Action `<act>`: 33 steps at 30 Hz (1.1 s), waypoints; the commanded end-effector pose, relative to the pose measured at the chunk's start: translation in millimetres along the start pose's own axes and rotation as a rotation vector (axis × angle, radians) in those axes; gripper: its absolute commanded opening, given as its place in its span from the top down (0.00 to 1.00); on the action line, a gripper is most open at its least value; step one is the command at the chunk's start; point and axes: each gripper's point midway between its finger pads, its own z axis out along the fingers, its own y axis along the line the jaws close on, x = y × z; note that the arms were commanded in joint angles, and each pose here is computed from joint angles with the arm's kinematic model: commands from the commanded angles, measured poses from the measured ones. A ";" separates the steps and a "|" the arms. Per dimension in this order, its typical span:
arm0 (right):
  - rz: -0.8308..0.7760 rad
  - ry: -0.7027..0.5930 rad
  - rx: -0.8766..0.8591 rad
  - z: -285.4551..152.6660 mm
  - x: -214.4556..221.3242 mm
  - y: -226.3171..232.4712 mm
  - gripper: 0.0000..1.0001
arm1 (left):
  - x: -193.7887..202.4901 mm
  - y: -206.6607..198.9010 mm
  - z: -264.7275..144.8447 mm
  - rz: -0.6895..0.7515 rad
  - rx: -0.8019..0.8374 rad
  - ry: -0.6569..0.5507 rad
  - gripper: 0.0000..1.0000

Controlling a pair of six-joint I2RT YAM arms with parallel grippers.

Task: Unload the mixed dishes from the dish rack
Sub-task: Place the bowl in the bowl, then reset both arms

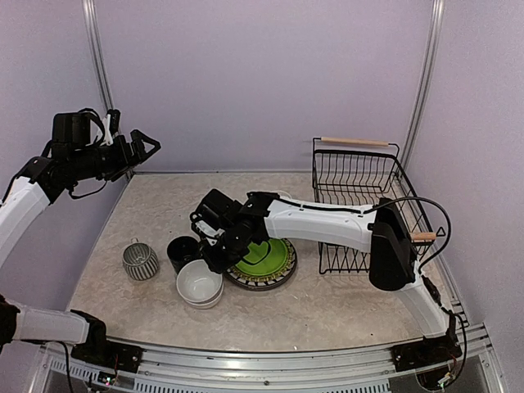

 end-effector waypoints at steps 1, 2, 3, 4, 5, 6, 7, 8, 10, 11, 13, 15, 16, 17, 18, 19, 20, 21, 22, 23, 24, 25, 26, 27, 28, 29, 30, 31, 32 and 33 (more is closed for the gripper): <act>-0.002 -0.071 -0.006 -17.4 -19.8 10.3 0.73 | -7.4 -1.8 -1.9 -0.001 0.000 -0.011 0.01; -0.003 -0.087 -0.004 -22.8 -23.1 10.8 0.68 | -7.8 -1.4 -2.1 0.000 -0.002 -0.014 0.01; -0.004 -0.103 0.007 -28.4 -26.6 9.7 0.64 | -8.0 -0.4 -2.2 0.002 -0.007 -0.015 0.01; -0.002 -0.128 0.030 -36.8 -32.2 6.2 0.60 | -8.4 0.4 -2.9 0.004 -0.013 -0.018 0.01; -0.004 -0.153 0.055 -45.9 -37.2 3.0 0.56 | -9.3 0.3 -4.0 0.007 -0.016 -0.023 0.01; -0.006 -0.176 0.083 -57.2 -41.7 -1.8 0.52 | -10.1 1.1 -4.7 0.013 -0.021 -0.028 0.01; -0.004 -0.204 0.121 -70.1 -46.8 -9.2 0.47 | -11.1 1.7 -6.4 0.017 -0.026 -0.034 0.01; 0.001 -0.230 0.159 -84.3 -50.6 -16.4 0.44 | -12.1 2.3 -7.4 0.024 -0.031 -0.041 0.01; 0.019 -0.296 0.238 -116.5 -57.5 -34.8 0.37 | -15.1 1.3 -12.1 0.038 -0.035 -0.059 0.01; 0.027 -0.328 0.279 -133.9 -58.6 -44.4 0.34 | -16.4 0.8 -13.8 0.046 -0.036 -0.066 0.01; 0.045 -0.403 0.363 -173.2 -60.2 -64.1 0.29 | -21.2 -3.2 -19.5 0.063 -0.028 -0.090 0.01; 0.047 -0.486 0.455 -217.6 -59.5 -82.1 0.22 | -27.6 -10.1 -28.9 0.085 -0.013 -0.122 0.01; 0.050 -0.534 0.493 -242.4 -58.5 -88.8 0.19 | -31.2 -15.1 -35.2 0.097 0.000 -0.139 0.01; 0.049 -0.582 0.529 -267.1 -57.4 -94.7 0.15 | -35.2 -20.6 -43.3 0.109 0.013 -0.157 0.01; 0.051 -0.632 0.559 -291.4 -55.8 -99.7 0.10 | -39.1 -24.9 -49.6 0.116 0.021 -0.171 0.01; 0.055 -0.682 0.588 -315.6 -53.0 -104.9 0.06 | -43.4 -29.6 -57.8 0.123 0.028 -0.186 0.01; 0.054 -0.727 0.613 -336.6 -50.1 -109.2 0.03 | -47.1 -34.2 -65.5 0.131 0.036 -0.199 0.01; 0.050 -0.766 0.634 -353.8 -43.8 -113.1 0.01 | -51.4 -39.2 -75.7 0.139 0.044 -0.218 0.01; 0.041 -0.807 0.658 -373.3 -38.6 -117.0 0.00 | -55.0 -43.0 -83.9 0.146 0.048 -0.232 0.01; 0.043 -0.871 0.674 -400.7 -32.8 -119.5 0.00 | -58.4 -46.4 -92.8 0.153 0.050 -0.249 0.01; 0.038 -0.920 0.686 -419.4 -27.3 -121.3 0.00 | -62.6 -51.1 -105.3 0.162 0.055 -0.274 0.01; 0.031 -0.965 0.696 -436.5 -22.3 -122.4 0.00 | -66.1 -53.8 -114.0 0.169 0.055 -0.293 0.01; 0.039 -1.015 0.703 -454.7 -17.4 -124.1 0.00 | -69.2 -56.4 -124.0 0.178 0.054 -0.315 0.01; 0.046 -1.070 0.714 -475.2 -12.3 -125.3 0.00 | -72.5 -58.7 -132.6 0.187 0.053 -0.337 0.01; 0.049 -1.111 0.720 -492.2 -6.5 -126.2 0.00 | -76.0 -62.8 -145.3 0.199 0.060 -0.371 0.01; 0.054 -1.154 0.719 -509.1 -0.1 -126.9 0.00 | -78.3 -65.1 -154.8 0.210 0.062 -0.398 0.01; 0.061 -1.191 0.724 -523.4 6.1 -128.2 0.00 | -81.6 -68.1 -161.9 0.226 0.069 -0.429 0.01; 0.068 -1.226 0.725 -536.1 11.7 -129.0 0.00 | -83.3 -70.3 -170.0 0.242 0.073 -0.459 0.01; 0.062 -1.248 0.733 -546.7 16.6 -129.5 0.00 | -86.0 -71.4 -175.2 0.249 0.072 -0.482 0.01; 0.060 -1.261 0.741 -554.0 20.9 -130.7 0.00 | -88.4 -72.4 -180.7 0.250 0.071 -0.501 0.01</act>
